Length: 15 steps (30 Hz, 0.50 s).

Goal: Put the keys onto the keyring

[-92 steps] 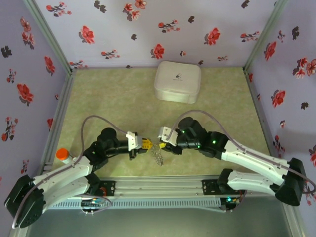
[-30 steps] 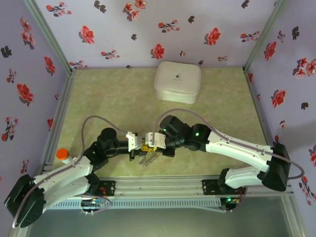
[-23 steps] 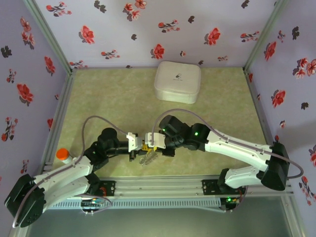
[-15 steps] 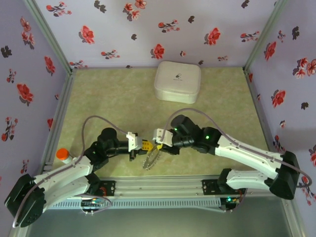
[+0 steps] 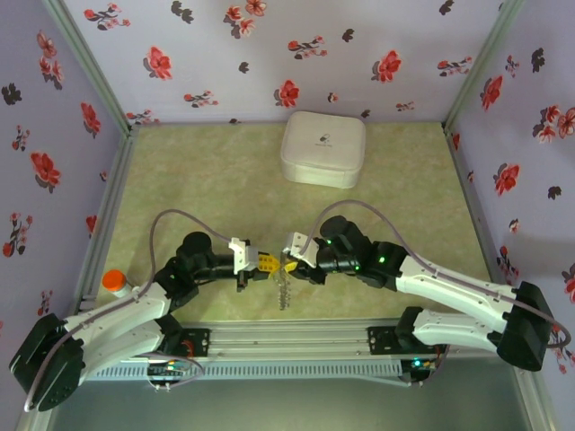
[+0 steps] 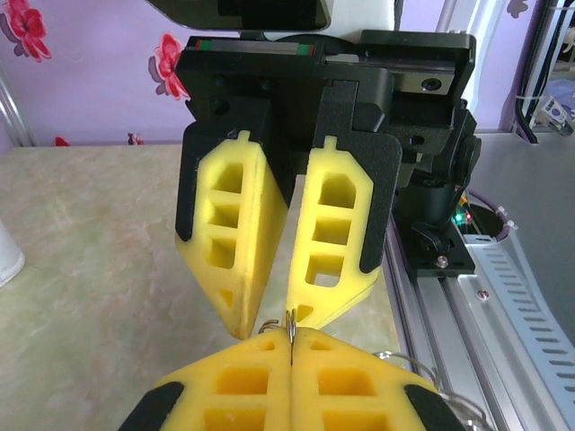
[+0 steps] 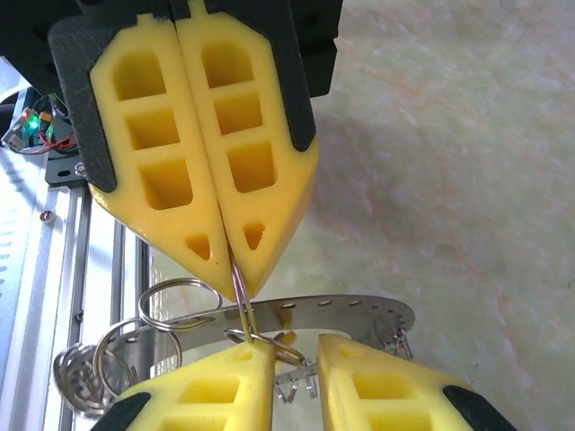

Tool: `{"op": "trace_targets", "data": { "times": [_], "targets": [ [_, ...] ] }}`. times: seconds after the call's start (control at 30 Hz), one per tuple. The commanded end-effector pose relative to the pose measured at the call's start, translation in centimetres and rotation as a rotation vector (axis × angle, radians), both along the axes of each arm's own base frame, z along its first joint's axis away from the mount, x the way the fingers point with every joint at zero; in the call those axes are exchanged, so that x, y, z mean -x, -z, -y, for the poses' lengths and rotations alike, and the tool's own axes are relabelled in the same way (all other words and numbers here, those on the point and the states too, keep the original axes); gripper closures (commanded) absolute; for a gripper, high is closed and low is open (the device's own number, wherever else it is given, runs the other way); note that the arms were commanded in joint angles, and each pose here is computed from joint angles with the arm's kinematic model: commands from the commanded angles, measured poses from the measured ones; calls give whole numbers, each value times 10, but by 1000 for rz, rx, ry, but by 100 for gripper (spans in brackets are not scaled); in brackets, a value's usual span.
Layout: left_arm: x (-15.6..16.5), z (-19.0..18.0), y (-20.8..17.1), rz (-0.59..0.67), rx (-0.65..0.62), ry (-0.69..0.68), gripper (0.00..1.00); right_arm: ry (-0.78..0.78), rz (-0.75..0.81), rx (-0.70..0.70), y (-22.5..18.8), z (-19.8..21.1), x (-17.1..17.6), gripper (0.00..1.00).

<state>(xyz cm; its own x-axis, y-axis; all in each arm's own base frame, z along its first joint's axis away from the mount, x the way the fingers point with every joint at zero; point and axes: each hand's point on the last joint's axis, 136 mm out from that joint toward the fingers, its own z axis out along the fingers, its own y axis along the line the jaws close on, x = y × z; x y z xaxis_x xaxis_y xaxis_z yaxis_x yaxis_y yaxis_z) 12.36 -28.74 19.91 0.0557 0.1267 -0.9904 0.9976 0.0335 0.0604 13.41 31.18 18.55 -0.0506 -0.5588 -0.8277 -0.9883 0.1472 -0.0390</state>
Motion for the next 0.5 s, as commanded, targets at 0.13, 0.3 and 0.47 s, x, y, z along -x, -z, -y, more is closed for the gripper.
{"op": "trace_targets", "data": {
  "times": [0.13, 0.3, 0.47],
  "targets": [
    [3, -1, -16, 32, 54, 20, 100, -38, -18, 10, -2, 2, 8, 86],
    [3, -1, -16, 37, 54, 20, 100, -63, -28, 20, -3, 2, 12, 89],
    [4, -1, -17, 40, 55, 19, 100, -68, -43, 41, 0, 3, 13, 93]
  ]
}}
